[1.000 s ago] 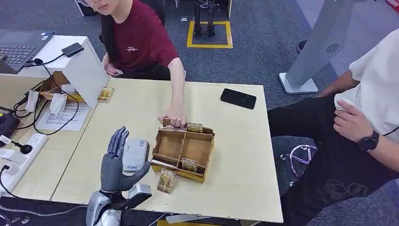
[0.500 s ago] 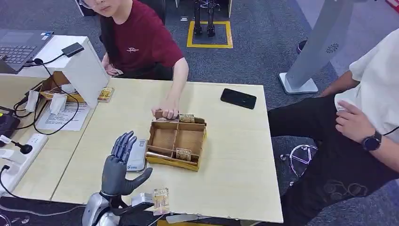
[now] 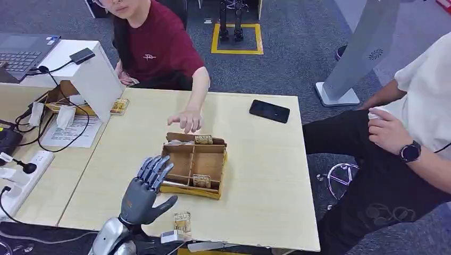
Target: Pass the card to the sensor for recognition and then transmit it.
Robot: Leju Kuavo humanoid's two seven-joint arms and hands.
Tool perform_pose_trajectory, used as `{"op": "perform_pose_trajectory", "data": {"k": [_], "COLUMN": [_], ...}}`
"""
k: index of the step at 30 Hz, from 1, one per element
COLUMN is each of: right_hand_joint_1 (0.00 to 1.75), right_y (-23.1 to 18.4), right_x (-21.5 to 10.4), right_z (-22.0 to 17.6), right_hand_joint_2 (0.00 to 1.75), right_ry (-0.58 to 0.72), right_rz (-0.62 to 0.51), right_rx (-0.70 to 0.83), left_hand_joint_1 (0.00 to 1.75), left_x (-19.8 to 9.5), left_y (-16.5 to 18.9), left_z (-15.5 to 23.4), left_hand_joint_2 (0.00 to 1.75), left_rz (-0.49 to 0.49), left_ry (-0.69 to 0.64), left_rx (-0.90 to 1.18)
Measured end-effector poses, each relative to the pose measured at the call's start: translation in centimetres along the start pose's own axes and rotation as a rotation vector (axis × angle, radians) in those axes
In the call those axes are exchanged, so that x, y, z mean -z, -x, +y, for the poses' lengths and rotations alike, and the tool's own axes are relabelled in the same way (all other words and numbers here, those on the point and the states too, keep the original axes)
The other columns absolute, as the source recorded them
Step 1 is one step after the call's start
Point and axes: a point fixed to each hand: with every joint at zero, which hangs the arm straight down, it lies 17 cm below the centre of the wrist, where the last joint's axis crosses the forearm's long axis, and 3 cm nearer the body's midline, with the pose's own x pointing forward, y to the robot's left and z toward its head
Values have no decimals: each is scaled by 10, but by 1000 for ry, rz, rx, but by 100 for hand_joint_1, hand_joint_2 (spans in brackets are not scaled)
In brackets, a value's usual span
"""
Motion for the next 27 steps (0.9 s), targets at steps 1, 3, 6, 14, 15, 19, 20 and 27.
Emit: {"op": "perform_pose_trajectory", "data": {"k": [1,3,6,14,15,19,20,27], "right_hand_joint_1": [0,0,0,0,0,0,0,0], "right_y": [0,0,0,-4,-4,-4,-4,-4], "right_x": [0,0,0,1,1,1,1,1], "right_z": [0,0,0,-2,-2,-1,-1,0], "right_hand_joint_2": [175,175,175,175,175,175,175,175], "right_ry": [0,0,1,0,-1,-3,-3,-9], "right_rz": [0,-1,-1,-11,-13,-15,-15,-16], "right_rx": [0,-1,-1,-20,-24,-31,-32,-33], "left_hand_joint_1": [0,0,0,0,0,0,0,0], "left_x": [0,0,0,16,18,19,17,11], "left_y": [0,1,1,25,28,44,48,67], "left_z": [0,0,1,4,4,3,2,1], "left_hand_joint_2": [175,175,175,175,175,175,175,175], "left_rz": [0,-2,-3,9,6,2,8,45], "left_ry": [-1,0,1,21,25,53,59,80], "left_rx": [1,3,5,112,129,210,222,260]}}
